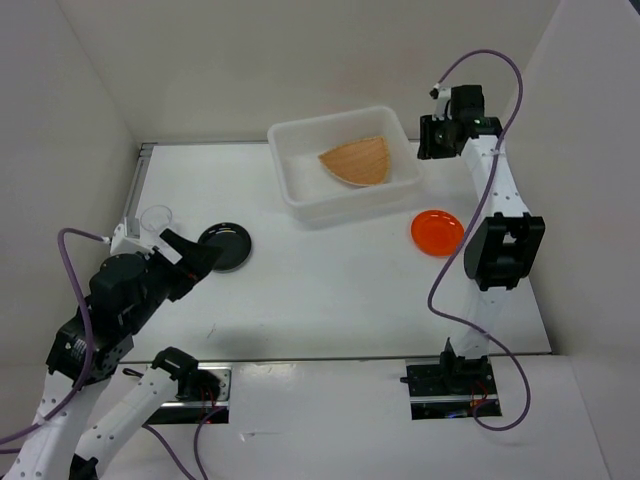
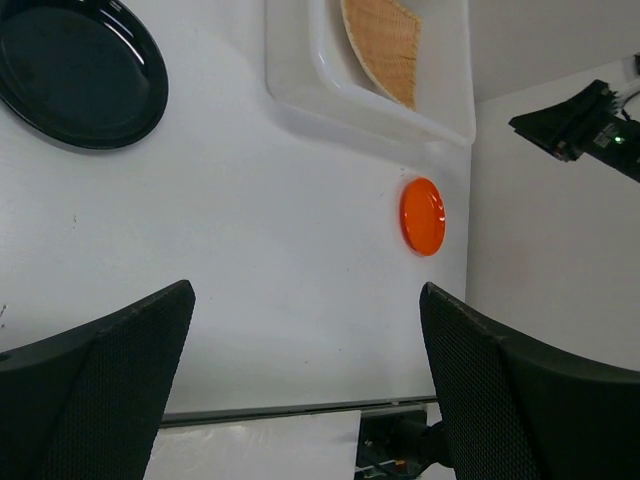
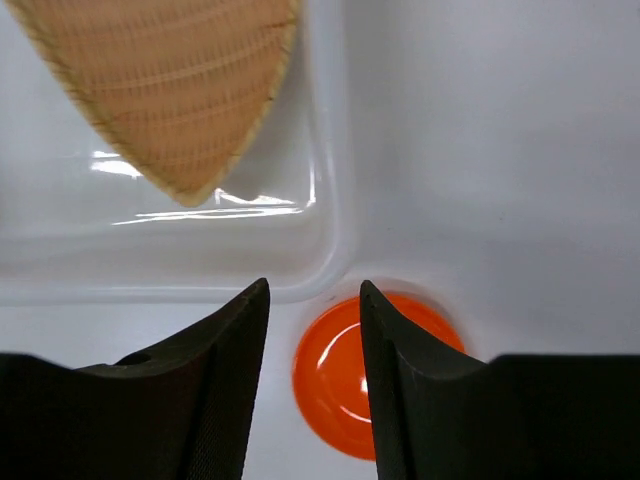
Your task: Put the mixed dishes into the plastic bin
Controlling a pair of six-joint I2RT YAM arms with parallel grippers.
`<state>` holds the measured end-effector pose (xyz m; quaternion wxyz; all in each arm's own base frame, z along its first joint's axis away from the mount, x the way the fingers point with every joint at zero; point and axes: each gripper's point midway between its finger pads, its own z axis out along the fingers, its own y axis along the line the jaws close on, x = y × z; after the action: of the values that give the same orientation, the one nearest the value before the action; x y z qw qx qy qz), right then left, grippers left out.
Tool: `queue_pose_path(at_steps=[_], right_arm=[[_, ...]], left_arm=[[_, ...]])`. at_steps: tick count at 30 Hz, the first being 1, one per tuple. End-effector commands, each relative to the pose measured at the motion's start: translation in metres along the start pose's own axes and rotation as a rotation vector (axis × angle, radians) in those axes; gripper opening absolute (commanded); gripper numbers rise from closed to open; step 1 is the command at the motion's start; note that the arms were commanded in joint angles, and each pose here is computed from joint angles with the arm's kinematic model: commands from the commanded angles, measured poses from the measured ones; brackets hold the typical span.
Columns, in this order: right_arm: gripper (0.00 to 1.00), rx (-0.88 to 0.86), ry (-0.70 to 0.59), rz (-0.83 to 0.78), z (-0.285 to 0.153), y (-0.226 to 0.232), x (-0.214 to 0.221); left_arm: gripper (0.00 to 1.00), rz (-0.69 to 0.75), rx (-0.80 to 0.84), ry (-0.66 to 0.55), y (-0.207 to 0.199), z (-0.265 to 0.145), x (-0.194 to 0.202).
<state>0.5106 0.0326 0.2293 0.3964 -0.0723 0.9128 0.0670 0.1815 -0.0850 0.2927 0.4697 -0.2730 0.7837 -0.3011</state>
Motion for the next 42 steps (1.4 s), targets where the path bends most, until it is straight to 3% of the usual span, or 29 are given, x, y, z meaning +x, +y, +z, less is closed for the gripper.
queue_pose_path(at_steps=[1, 4, 6, 13, 19, 26, 28, 35, 42], right_arm=[[0.47, -0.006, -0.072, -0.052, 0.008, -0.011, -0.025], [0.52, -0.018, -0.053, -0.073, 0.017, -0.011, -0.021], [0.62, -0.024, -0.002, -0.085, 0.027, -0.012, -0.004], [0.62, -0.012, 0.083, -0.079, 0.047, -0.018, 0.029], [0.58, -0.026, 0.185, -0.059, 0.061, -0.017, 0.073], [0.28, -0.089, 0.234, -0.041, 0.049, -0.002, 0.096], [0.24, -0.115, 0.247, -0.044, 0.041, 0.008, 0.102], [0.24, -0.197, 0.254, -0.047, 0.016, 0.048, 0.112], [0.37, -0.187, 0.235, 0.014, -0.004, 0.053, 0.108]], left_arm=[[1.00, 0.029, 0.058, -0.028, -0.010, -0.002, -0.007], [1.00, 0.029, 0.058, -0.028, -0.010, -0.002, -0.007], [1.00, 0.016, 0.068, -0.034, -0.010, -0.008, -0.007], [1.00, -0.068, 0.075, -0.046, 0.002, -0.026, -0.002], [1.00, -0.099, 0.075, -0.045, 0.007, -0.032, 0.001], [1.00, -0.101, 0.084, -0.050, 0.003, -0.030, -0.001], [1.00, -0.102, 0.092, -0.055, 0.001, -0.030, -0.003], [1.00, -0.091, 0.090, -0.044, -0.001, -0.024, -0.001], [1.00, -0.081, 0.087, -0.032, -0.001, -0.022, 0.001]])
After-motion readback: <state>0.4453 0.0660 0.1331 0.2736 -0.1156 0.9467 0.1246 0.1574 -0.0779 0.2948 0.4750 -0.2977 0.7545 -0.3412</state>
